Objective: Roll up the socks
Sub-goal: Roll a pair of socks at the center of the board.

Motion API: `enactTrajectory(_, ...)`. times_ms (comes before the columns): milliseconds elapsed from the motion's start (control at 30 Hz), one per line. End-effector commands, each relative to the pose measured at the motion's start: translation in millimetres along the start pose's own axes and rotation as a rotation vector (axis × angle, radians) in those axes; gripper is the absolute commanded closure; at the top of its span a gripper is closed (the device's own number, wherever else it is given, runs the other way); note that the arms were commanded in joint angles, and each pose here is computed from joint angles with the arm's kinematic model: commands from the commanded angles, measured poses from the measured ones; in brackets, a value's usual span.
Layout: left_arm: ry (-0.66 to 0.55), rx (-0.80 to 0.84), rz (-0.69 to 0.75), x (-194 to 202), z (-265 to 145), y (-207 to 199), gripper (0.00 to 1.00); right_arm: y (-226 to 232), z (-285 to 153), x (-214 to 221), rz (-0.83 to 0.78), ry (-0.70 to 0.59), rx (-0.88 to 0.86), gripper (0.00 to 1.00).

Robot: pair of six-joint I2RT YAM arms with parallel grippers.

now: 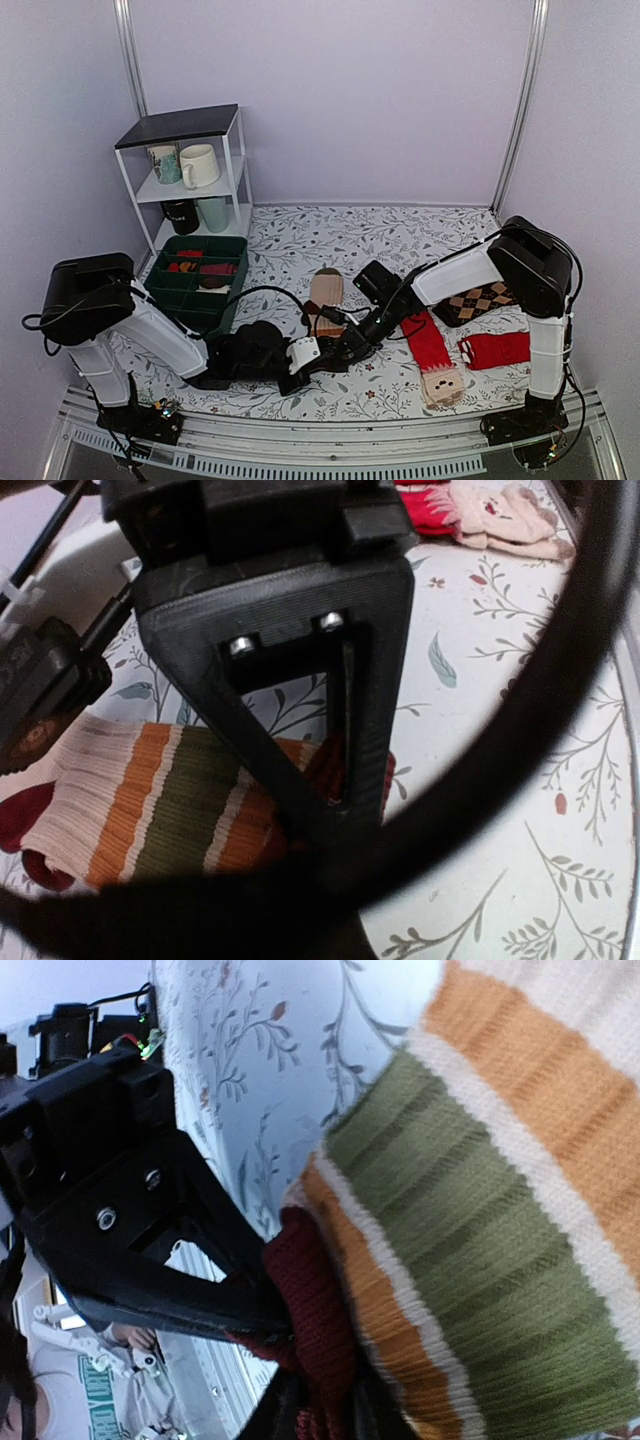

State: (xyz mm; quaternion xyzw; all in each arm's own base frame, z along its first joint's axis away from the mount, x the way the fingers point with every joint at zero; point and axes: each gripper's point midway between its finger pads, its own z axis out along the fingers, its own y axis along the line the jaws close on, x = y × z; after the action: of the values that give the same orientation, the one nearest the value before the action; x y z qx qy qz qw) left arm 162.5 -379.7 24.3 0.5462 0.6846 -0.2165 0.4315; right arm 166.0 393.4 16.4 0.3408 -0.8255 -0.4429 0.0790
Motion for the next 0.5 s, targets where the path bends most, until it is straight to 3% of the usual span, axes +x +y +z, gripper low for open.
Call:
enactTrajectory(0, 0.056, 0.021, -0.104, 15.0, -11.8, -2.1, 1.0, -42.5, 11.3, 34.5, 0.118, 0.075, 0.169, 0.8)
enactTrajectory(133, 0.093, 0.038, -0.197, 33.3, -20.8, -5.9, 1.0, -24.8, 0.0, -4.3, -0.007, -0.084, 0.156, 0.71)
enactTrajectory(267, 0.127, 0.053, -0.264, 46.8, -22.8, -9.4, 1.0, 2.7, -27.9, -38.6, -0.208, -0.352, 0.135, 0.67)
enactTrajectory(367, 0.16, 0.062, -0.3, 53.5, -20.1, -9.5, 1.0, 28.8, -52.7, -40.4, -0.397, -0.537, 0.104, 0.65)
enactTrajectory(467, 0.186, 0.074, -0.343, 58.9, -16.8, -7.0, 1.0, 49.8, -62.6, -25.6, -0.572, -0.628, 0.11, 0.65)
